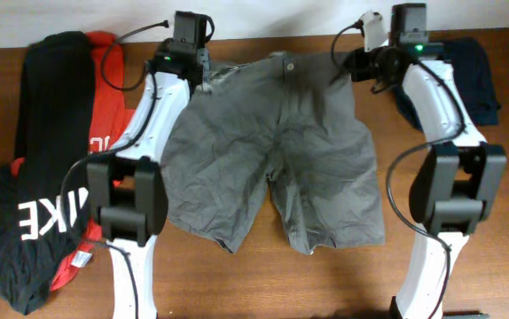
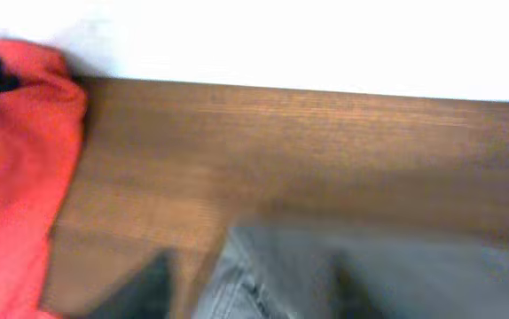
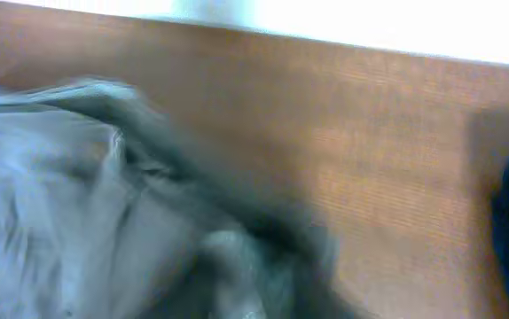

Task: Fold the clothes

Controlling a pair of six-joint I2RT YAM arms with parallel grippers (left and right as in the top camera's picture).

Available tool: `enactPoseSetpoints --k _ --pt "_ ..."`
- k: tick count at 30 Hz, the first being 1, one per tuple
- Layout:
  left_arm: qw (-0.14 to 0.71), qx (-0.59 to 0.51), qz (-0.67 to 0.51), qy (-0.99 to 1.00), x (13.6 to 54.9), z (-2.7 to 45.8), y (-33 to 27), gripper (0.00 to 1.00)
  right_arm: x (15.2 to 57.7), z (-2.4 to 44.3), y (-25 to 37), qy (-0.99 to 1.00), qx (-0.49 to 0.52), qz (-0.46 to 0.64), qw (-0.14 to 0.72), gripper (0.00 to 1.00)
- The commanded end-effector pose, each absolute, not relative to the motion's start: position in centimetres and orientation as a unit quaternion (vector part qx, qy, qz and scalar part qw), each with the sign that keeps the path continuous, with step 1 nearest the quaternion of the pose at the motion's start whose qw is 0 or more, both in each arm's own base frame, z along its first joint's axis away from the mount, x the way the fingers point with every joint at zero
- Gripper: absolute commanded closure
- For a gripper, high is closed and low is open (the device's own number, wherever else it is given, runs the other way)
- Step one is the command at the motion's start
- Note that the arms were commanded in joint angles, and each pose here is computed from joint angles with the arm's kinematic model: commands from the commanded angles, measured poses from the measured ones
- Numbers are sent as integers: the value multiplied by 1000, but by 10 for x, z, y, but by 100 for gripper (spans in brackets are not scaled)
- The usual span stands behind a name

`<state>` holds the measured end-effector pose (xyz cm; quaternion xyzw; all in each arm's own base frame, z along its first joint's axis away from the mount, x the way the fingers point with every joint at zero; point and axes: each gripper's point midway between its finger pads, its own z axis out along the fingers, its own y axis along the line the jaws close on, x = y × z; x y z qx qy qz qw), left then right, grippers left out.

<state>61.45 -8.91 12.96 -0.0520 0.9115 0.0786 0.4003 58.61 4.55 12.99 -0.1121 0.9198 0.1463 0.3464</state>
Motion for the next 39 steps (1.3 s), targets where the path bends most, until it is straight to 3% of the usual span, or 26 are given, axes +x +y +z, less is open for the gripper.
enactPoseSetpoints --k 1,3,9,13,16,21,27,32,39 --pt "421 -66 83 901 628 126 -84 1 599 126 60 913 -109 150 363 26" --pt "430 -68 80 897 630 133 -84 1 606 134 60 907 -98 151 380 16" --pt "410 -8 26 912 618 170 -107 1 599 167 56 905 -83 156 386 14" --pt "347 45 4 937 586 177 -116 1 555 167 56 936 -59 166 304 3" --pt "287 62 4 956 557 168 -115 1 517 158 57 957 -46 171 228 0" --pt "172 85 13 981 506 144 -107 1 457 141 64 976 -29 188 101 2" --pt "138 115 -28 983 488 142 -118 1 429 137 78 979 -51 191 45 10" --pt "131 179 -131 966 472 159 -144 1 413 147 90 979 -70 191 31 18" --pt "130 243 -129 952 444 190 -140 1 381 200 96 978 -90 180 58 24"
